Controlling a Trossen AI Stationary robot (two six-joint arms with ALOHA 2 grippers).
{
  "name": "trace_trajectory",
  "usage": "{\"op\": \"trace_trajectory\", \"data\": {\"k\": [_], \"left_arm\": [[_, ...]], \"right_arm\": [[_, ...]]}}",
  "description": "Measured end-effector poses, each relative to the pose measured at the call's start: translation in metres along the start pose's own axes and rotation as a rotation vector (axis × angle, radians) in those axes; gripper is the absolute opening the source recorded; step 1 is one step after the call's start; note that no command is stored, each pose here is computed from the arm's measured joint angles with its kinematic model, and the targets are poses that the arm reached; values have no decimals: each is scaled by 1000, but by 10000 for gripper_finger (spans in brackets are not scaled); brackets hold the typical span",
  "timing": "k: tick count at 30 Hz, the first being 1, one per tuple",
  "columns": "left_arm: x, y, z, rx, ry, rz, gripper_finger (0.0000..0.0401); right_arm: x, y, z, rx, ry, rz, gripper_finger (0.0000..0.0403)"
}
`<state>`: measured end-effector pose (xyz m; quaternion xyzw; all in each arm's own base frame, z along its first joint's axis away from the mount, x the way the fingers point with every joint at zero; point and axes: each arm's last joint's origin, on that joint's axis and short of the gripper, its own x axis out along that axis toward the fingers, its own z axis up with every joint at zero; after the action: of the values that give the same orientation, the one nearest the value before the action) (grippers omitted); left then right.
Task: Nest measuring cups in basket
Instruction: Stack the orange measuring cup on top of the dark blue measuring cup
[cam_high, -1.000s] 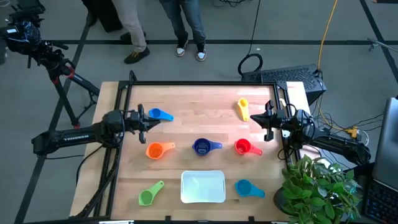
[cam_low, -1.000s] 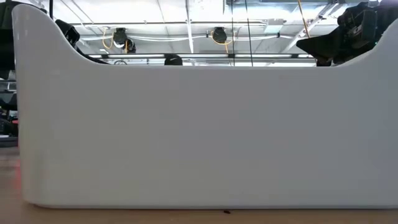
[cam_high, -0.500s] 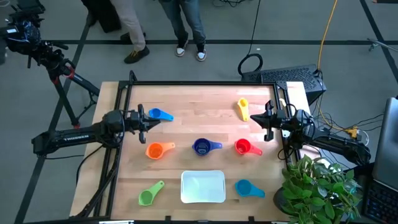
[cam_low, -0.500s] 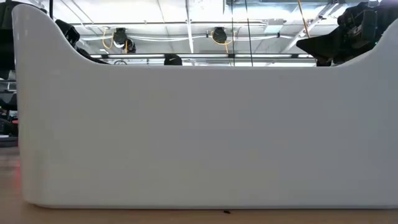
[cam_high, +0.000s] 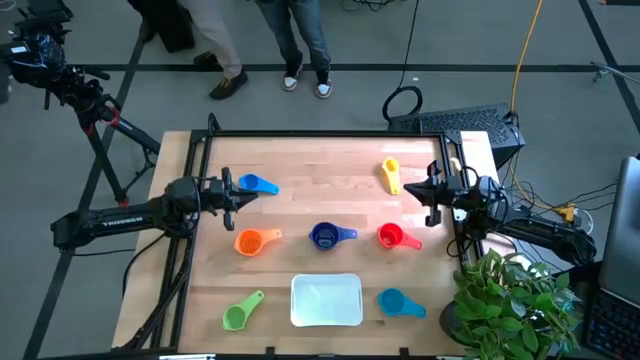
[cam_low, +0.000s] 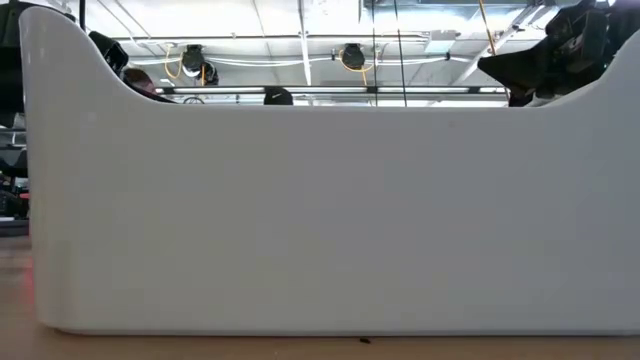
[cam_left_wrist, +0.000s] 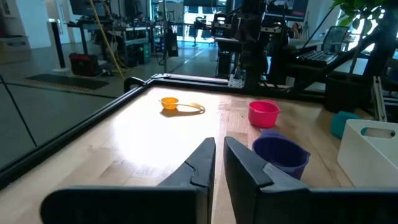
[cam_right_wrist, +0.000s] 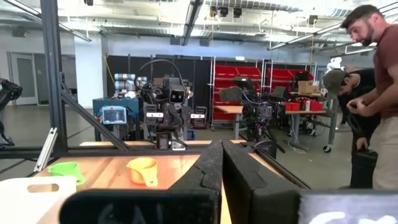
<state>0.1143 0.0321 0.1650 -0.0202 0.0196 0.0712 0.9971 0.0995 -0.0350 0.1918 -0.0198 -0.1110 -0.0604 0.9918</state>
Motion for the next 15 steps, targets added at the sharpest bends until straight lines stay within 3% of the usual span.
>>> {"op": "trace_trajectory", "data": {"k": [5, 11, 15], "left_arm": [[0, 0, 0, 0, -1, 0, 37], [0, 0, 0, 0, 0, 0, 37], [0, 0, 0, 0, 0, 0, 37]], "right_arm": [[0, 0, 4, 138, -36, 0, 0], [6, -1, -2, 164, 40, 2, 0], [15, -3, 8, 144, 60, 1, 0]]}}
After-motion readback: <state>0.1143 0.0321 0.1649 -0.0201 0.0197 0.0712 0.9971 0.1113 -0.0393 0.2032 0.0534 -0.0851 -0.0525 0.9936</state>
